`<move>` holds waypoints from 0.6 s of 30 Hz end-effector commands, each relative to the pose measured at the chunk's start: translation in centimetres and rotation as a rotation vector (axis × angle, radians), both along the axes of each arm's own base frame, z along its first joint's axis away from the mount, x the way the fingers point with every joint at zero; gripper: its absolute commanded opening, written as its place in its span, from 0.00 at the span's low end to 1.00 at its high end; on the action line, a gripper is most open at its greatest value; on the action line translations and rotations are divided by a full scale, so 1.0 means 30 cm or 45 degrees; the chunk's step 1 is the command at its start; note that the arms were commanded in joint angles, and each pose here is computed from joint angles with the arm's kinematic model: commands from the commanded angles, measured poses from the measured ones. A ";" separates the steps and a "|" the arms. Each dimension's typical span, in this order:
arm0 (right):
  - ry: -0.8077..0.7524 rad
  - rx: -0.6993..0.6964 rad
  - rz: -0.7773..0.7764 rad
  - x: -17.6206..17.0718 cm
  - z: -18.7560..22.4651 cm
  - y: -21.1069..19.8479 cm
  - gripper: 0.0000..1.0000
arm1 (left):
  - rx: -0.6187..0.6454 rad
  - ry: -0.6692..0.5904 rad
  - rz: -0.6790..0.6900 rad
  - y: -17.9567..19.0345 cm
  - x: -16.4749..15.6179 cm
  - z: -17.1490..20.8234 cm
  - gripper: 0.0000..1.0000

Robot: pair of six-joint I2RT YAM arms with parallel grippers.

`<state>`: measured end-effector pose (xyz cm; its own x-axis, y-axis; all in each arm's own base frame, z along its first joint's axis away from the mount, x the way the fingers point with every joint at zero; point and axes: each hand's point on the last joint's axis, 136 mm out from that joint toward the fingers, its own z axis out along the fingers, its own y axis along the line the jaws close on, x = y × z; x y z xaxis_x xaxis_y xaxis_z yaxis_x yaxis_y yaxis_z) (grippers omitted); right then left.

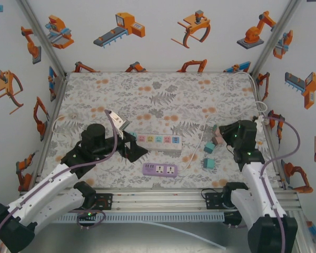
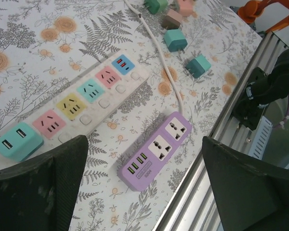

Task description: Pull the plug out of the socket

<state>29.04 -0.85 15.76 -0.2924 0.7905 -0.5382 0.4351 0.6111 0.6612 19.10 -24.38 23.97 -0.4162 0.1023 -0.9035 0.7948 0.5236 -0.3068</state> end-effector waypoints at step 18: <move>0.302 0.041 -0.389 -0.216 -0.295 -0.125 0.23 | 0.066 -0.017 0.486 0.173 0.119 -0.003 0.97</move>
<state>22.79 -4.03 7.32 -0.2102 0.8585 -0.4677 0.7154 0.4612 0.5249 22.23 -20.47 23.94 -0.4070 0.0294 -0.9130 0.6140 0.7488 -0.2496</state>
